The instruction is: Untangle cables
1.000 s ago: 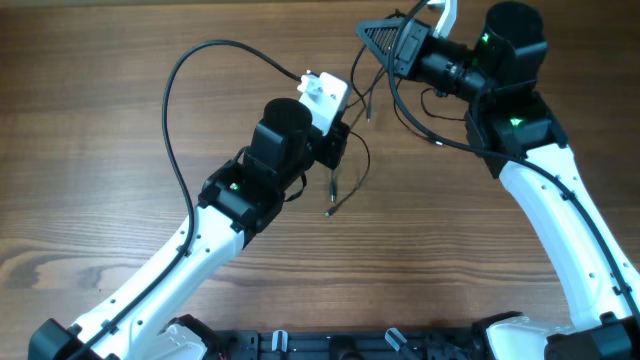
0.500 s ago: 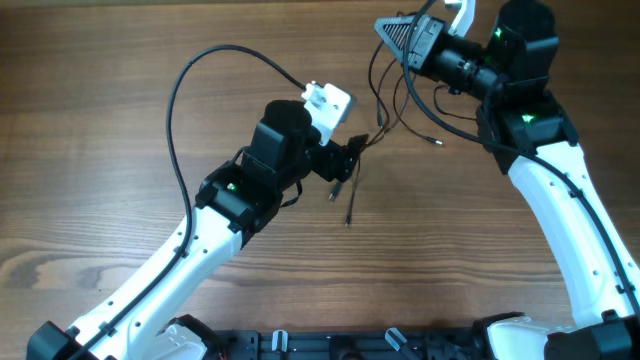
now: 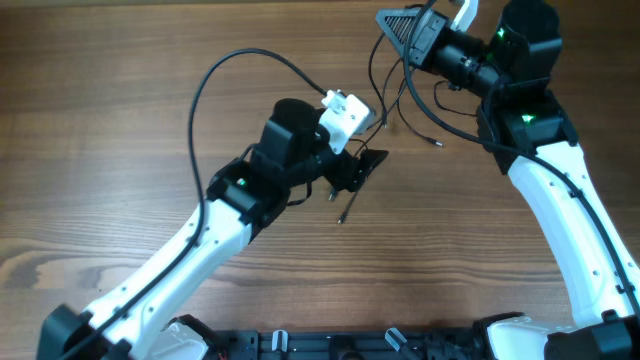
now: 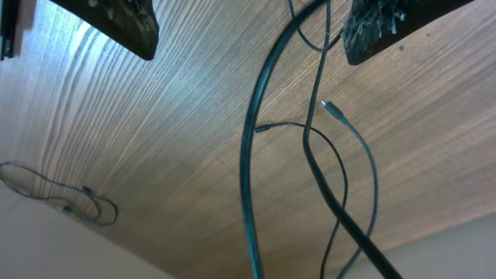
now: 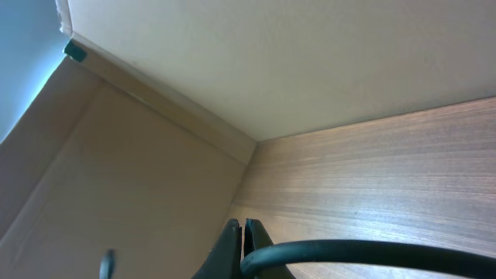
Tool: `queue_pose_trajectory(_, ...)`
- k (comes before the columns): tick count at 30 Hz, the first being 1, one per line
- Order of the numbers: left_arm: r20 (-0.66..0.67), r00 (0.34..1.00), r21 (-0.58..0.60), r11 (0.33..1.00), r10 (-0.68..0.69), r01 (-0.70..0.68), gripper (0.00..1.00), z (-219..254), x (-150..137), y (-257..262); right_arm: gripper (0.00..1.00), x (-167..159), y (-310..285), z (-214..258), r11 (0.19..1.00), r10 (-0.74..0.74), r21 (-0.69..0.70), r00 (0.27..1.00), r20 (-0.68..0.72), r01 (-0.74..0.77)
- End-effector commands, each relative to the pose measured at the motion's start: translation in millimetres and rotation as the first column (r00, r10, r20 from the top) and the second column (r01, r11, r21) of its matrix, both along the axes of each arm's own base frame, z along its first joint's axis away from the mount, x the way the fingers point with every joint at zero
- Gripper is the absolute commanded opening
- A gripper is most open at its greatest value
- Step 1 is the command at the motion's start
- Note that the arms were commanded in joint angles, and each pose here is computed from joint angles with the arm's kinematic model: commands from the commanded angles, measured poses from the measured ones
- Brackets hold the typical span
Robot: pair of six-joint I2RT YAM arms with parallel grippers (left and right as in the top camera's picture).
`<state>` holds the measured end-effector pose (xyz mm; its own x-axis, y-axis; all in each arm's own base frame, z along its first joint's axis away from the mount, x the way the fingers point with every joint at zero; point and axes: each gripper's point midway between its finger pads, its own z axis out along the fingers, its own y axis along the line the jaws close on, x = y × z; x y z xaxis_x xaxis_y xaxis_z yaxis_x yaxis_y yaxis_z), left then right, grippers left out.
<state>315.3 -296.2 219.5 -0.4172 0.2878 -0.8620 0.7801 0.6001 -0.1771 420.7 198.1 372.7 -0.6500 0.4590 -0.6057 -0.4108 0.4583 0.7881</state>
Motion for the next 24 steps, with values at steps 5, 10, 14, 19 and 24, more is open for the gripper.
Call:
queue_pose_trajectory(5,-0.085,0.996,0.058,0.998,-0.030,0.035,0.04,-47,5,-11,0.04,-1,4,-8,0.999,0.027,-0.019,0.999,-0.017,-0.028)
queue_pose_trajectory(10,-0.011,0.999,0.049,0.997,0.052,-0.052,0.04,-4,3,18,0.04,13,-31,-42,0.989,-0.121,-0.101,0.984,-0.128,0.108)
queue_pose_trajectory(14,0.108,0.928,0.089,0.926,0.358,-0.367,0.04,54,-5,125,0.04,29,-114,-55,0.957,-0.286,-0.100,0.936,-0.207,0.271)
queue_pose_trajectory(19,0.201,0.757,0.017,0.770,0.622,-0.637,0.04,101,-30,232,0.04,19,-219,-50,0.931,-0.358,-0.016,0.902,-0.242,0.365)
queue_pose_trajectory(24,0.199,0.581,0.019,0.590,0.789,-0.807,0.04,102,-43,303,0.04,-26,-348,-45,0.834,-0.513,0.064,0.814,-0.273,0.548)
